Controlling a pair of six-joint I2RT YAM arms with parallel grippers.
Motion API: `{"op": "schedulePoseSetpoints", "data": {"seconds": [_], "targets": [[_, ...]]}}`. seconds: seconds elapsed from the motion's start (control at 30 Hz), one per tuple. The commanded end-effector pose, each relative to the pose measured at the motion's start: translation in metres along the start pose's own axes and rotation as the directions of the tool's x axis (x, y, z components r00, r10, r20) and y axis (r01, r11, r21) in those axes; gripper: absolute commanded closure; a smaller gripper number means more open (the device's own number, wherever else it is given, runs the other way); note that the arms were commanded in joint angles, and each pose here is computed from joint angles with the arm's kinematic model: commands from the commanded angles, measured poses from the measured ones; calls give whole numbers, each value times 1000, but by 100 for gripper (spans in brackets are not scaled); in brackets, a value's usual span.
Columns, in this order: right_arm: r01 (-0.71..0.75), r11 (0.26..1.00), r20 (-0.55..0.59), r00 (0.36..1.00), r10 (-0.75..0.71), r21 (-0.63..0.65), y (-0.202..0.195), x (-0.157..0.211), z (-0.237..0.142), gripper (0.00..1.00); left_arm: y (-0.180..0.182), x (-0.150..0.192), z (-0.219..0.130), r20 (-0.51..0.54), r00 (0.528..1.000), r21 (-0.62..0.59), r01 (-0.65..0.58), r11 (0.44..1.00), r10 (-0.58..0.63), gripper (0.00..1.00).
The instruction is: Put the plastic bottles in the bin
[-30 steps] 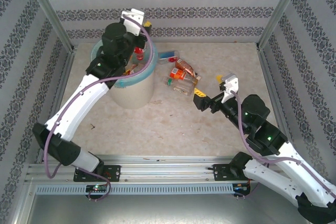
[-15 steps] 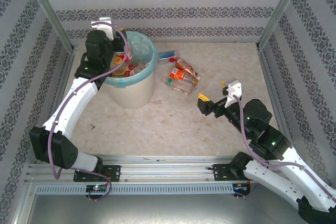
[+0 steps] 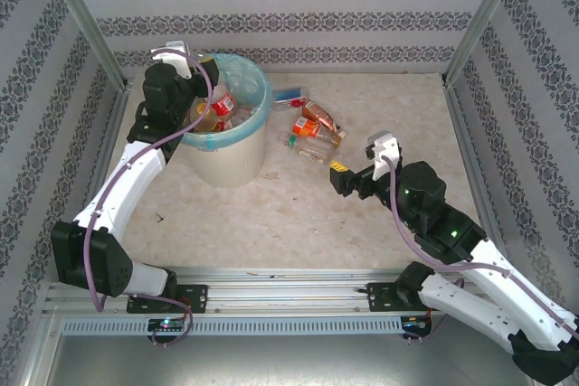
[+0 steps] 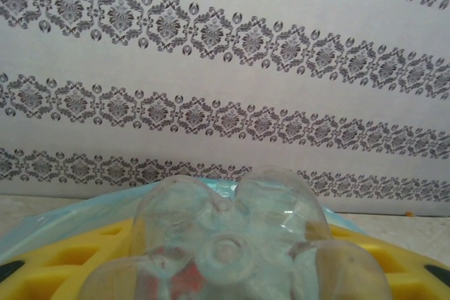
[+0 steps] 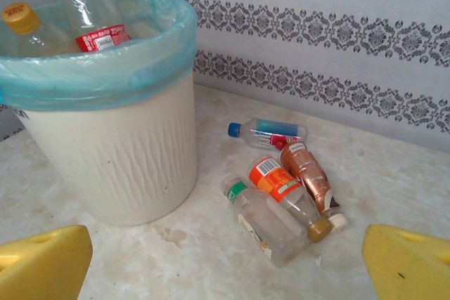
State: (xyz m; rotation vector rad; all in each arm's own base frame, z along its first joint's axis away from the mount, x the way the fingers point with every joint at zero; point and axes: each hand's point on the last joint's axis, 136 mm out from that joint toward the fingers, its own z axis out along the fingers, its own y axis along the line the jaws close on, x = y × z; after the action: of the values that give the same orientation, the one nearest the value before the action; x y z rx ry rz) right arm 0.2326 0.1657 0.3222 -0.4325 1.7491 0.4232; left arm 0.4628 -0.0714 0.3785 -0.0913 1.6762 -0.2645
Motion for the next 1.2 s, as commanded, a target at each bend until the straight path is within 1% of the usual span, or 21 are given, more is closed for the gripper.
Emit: {"op": "schedulePoseSetpoints", "data": {"seconds": [0.0, 0.07, 0.17, 0.27, 0.37, 0.43, 0.53, 0.67, 0.83, 0.93, 1.0, 1.07, 1.17], "targets": [[-25, 1000, 49, 998, 25, -1, -1, -19, -6, 2, 1, -8, 0, 5, 1000, 26, -23, 999, 23, 69], [-25, 1000, 46, 999, 25, 1, -2, -18, -5, 2, 2, 14, 4, -43, 999, 33, -17, 999, 18, 69], [-21, 1000, 37, 999, 21, 8, -3, -16, -2, 2, 9, 52, 10, -110, 993, 33, -38, 999, 41, 68], [-17, 1000, 25, 1000, 17, 6, -1, -14, 1, 2, 8, 80, 13, -170, 975, 45, -135, 990, 141, 67], [-22, 1000, 13, 1000, 22, 1, 0, -12, 5, 2, 2, 104, 16, -233, 938, 74, -245, 967, 255, 67], [-28, 1000, 8, 1000, 28, -8, 2, -10, 7, 2, 0, 119, 16, -252, 919, 87, -292, 952, 305, 66], [-38, 999, -4, 999, 38, -13, 3, -6, 11, 2, -12, 138, 17, -268, 885, 142, -354, 924, 381, 66], [-46, 999, -24, 999, 45, -20, 5, 1, 14, 2, -26, 156, 18, -300, 857, 202, -372, 906, 419, 67], [-44, 999, -33, 999, 43, -9, 3, 4, 14, 2, -17, 197, 28, -435, 794, 193, -380, 905, 426, 69], [-46, 999, -34, 998, 45, -6, 2, 5, 13, 2, -12, 205, 31, -467, 784, 175, -372, 912, 410, 69], [-48, 999, -34, 998, 48, -2, 1, 6, 12, 2, -12, 202, 31, -470, 790, 166, -360, 918, 394, 68], [-50, 999, -32, 998, 50, -1, 1, 6, 11, 2, -14, 192, 30, -457, 808, 157, -340, 927, 373, 63], [-50, 999, -34, 998, 50, -1, 1, 5, 11, 2, -24, 162, 22, -400, 849, 160, -306, 938, 345, 57]]}}
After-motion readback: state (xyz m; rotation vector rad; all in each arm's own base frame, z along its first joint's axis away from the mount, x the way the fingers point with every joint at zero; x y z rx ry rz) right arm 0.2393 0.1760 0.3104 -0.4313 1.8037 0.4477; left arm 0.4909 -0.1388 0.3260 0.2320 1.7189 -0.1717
